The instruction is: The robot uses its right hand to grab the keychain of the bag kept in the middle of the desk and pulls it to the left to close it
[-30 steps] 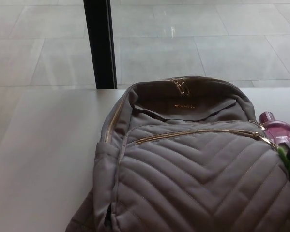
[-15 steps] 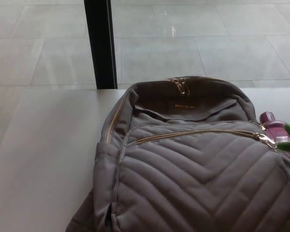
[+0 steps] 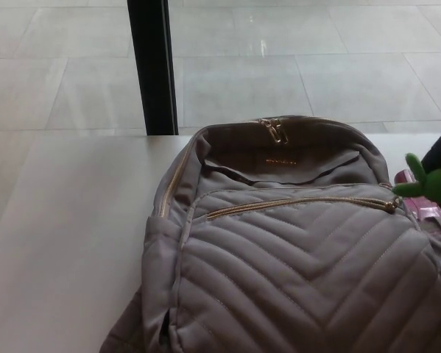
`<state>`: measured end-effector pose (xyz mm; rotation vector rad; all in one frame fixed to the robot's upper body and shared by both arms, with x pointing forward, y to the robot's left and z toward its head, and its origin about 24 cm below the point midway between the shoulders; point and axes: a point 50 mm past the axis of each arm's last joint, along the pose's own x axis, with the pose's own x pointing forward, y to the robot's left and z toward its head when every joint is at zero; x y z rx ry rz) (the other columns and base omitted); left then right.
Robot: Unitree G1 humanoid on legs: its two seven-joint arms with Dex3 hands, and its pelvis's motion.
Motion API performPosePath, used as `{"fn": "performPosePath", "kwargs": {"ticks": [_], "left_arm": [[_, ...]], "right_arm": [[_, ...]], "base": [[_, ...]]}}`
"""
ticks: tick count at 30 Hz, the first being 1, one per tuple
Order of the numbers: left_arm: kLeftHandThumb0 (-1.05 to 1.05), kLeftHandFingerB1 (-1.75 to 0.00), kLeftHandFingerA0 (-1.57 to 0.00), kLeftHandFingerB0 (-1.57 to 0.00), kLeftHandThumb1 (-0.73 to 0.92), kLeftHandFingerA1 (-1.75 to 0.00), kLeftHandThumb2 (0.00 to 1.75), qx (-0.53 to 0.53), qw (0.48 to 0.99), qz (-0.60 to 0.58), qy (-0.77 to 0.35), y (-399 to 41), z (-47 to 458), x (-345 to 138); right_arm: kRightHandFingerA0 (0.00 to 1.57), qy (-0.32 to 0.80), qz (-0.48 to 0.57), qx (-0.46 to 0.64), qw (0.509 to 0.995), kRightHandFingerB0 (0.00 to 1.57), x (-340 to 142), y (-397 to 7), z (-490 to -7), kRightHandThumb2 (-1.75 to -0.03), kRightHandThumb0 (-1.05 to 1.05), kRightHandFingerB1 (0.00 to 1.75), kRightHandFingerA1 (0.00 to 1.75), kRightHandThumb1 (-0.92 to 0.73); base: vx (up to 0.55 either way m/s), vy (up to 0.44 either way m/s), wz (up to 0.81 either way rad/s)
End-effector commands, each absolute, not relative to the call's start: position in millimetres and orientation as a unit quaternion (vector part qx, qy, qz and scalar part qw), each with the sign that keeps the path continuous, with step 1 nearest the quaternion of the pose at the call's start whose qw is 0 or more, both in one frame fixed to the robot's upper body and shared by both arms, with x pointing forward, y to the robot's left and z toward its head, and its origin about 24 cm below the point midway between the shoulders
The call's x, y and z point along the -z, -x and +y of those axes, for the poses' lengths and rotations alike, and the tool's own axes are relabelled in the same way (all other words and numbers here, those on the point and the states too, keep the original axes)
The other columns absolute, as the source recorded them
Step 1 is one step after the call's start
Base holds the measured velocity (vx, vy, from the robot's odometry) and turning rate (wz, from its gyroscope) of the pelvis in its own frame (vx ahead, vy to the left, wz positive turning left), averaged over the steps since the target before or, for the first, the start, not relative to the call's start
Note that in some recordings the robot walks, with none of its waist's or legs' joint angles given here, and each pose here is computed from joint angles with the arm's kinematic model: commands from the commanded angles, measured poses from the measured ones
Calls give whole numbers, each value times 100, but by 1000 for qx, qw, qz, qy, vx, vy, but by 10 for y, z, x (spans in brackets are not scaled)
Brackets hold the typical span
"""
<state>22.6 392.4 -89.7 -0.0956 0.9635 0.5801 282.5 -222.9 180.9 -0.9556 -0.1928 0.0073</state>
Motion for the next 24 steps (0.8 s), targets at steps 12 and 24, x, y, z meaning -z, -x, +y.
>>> {"fn": "performPosePath", "kwargs": {"ticks": [12,24], "left_arm": [[-96,-47,-65,-48,91,-58,88,-283,847,449,32,-213,4018,819],[-94,-48,-66,-50,91,-58,87,-285,850,442,33,-233,4037,799]], "right_arm": [[90,477,-53,-141,866,74,-1759,-3090,-1581,-118,-27,150,175,-50],[80,536,-31,-172,826,70,-1767,-3224,-1333,-106,-29,106,164,-56]], "base": [[0,0,0],[0,0,0]]}}
